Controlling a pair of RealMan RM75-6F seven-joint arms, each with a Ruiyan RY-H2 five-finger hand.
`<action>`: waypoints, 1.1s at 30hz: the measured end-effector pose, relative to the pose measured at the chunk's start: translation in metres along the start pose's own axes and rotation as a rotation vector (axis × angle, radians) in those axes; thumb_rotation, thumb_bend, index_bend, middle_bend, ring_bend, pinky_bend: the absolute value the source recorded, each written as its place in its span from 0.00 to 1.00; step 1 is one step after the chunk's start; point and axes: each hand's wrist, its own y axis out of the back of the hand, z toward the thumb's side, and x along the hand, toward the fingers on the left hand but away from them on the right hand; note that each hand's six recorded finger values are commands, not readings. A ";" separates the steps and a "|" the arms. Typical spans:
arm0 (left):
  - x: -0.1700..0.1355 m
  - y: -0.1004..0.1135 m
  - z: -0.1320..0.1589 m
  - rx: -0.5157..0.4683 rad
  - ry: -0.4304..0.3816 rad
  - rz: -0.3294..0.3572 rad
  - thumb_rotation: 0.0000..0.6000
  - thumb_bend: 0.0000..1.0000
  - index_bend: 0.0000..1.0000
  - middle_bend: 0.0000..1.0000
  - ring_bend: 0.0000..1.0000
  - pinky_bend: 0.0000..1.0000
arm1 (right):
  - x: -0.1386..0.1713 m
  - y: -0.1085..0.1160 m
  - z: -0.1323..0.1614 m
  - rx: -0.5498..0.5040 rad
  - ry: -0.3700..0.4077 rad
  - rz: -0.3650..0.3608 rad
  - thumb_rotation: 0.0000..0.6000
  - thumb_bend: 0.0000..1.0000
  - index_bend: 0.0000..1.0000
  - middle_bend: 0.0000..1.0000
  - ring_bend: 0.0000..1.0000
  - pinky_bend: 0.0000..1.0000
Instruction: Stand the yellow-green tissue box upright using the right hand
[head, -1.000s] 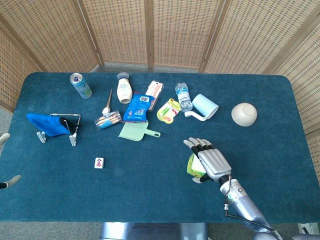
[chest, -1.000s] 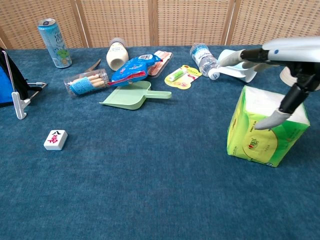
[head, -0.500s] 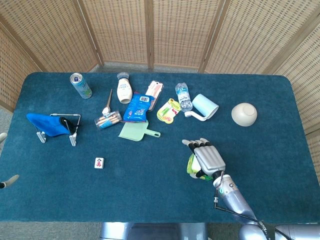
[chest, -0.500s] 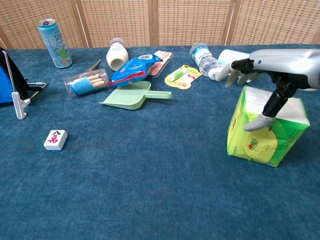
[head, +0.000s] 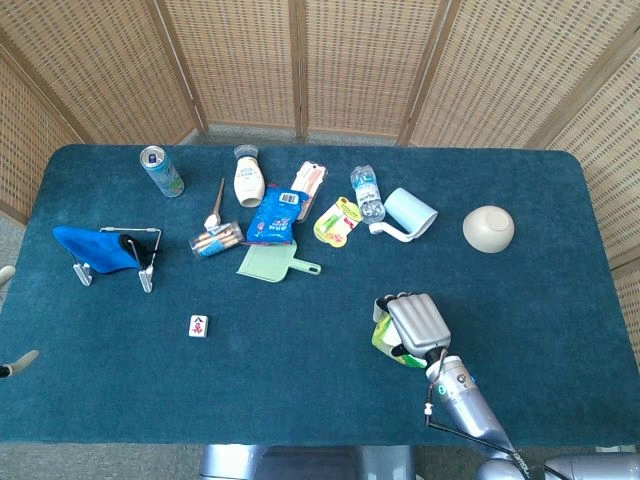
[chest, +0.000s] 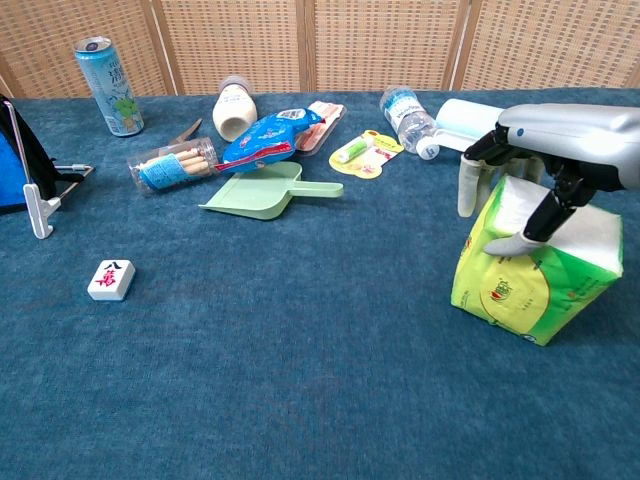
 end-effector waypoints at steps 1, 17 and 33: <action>0.000 0.000 0.000 0.000 -0.001 -0.001 1.00 0.04 0.00 0.00 0.00 0.00 | 0.000 0.000 0.000 0.002 0.003 -0.002 1.00 0.31 0.46 0.48 0.49 0.47; 0.000 -0.003 0.002 0.007 -0.005 -0.009 1.00 0.04 0.00 0.00 0.00 0.00 | -0.007 0.019 0.012 -0.122 0.231 -0.135 1.00 0.41 0.50 0.51 0.50 0.47; 0.001 -0.009 0.007 0.022 -0.007 -0.025 1.00 0.04 0.00 0.00 0.00 0.00 | -0.037 0.007 0.020 -0.232 0.452 -0.207 1.00 0.53 0.52 0.52 0.49 0.47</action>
